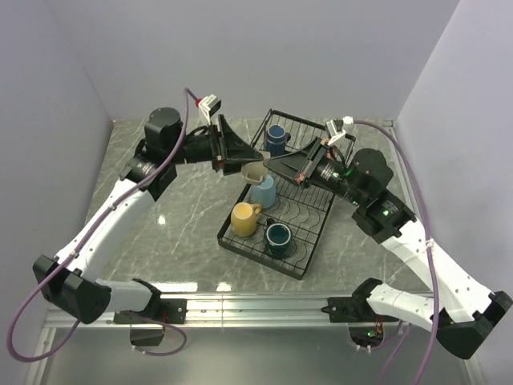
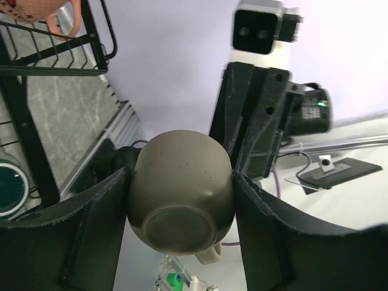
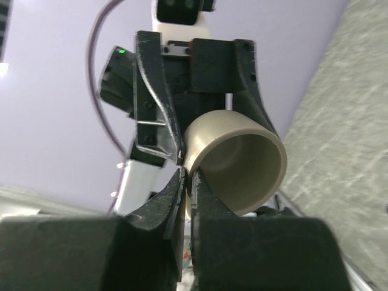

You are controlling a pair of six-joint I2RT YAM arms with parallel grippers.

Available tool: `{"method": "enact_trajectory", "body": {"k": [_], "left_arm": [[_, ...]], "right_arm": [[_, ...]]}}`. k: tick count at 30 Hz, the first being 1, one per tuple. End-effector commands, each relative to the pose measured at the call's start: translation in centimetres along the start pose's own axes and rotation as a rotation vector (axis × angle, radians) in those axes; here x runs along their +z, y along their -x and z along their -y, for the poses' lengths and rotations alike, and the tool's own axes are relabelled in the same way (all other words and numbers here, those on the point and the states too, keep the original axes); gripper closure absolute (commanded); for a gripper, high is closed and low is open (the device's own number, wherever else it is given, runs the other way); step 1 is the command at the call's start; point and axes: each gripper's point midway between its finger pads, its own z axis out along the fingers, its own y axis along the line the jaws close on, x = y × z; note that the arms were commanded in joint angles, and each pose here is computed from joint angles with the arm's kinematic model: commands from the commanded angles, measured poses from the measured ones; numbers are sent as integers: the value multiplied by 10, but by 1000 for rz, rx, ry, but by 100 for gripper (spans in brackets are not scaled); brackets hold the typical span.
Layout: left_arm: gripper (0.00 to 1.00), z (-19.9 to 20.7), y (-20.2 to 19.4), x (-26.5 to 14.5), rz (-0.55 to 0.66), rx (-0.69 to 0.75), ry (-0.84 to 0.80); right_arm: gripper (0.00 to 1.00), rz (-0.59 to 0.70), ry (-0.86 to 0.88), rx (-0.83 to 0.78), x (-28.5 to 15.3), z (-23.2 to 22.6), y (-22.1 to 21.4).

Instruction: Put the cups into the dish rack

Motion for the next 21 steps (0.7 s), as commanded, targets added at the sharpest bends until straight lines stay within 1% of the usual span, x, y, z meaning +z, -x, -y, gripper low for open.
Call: {"method": "enact_trajectory", "body": {"k": [1, 2, 3, 4, 5, 6, 7, 8, 9, 11, 12, 13, 14, 15, 17, 18, 21], "left_arm": [[100, 9, 22, 0, 43, 106, 54], [100, 6, 28, 3, 55, 112, 76], [100, 3, 35, 8, 49, 119, 103], [100, 2, 40, 10, 54, 128, 116], [100, -2, 48, 13, 71, 130, 142], [100, -21, 52, 21, 53, 110, 191], [100, -10, 59, 25, 67, 141, 193], [100, -13, 67, 29, 84, 152, 221], [100, -18, 76, 38, 76, 165, 258], [100, -19, 78, 55, 57, 198, 291], [100, -19, 96, 68, 86, 256, 321], [100, -27, 87, 76, 50, 244, 369], [100, -29, 89, 83, 48, 253, 393], [100, -33, 102, 95, 74, 282, 408], [100, -45, 101, 104, 73, 276, 444], [100, -60, 98, 107, 62, 262, 477], [100, -84, 95, 113, 78, 287, 553]], "right_arm": [[88, 114, -94, -123, -20, -13, 31], [76, 133, -147, -168, -26, -7, 36], [69, 203, -233, -184, -33, 5, 50], [62, 205, -334, -193, -46, 17, 52], [49, 213, -397, -220, -56, 26, 54], [45, 249, -466, -233, -65, 35, 61], [43, 275, -547, -246, -82, 46, 65], [42, 291, -586, -258, -90, 51, 68], [42, 287, -629, -256, -99, 59, 65], [42, 309, -651, -265, -113, 62, 65], [42, 310, -658, -262, -117, 65, 64], [42, 309, -668, -257, -123, 69, 60], [42, 315, -674, -250, -127, 71, 59], [43, 312, -684, -245, -130, 75, 56], [44, 314, -687, -235, -138, 79, 52], [44, 311, -686, -234, -140, 80, 50], [46, 302, -711, -236, -151, 86, 44]]}}
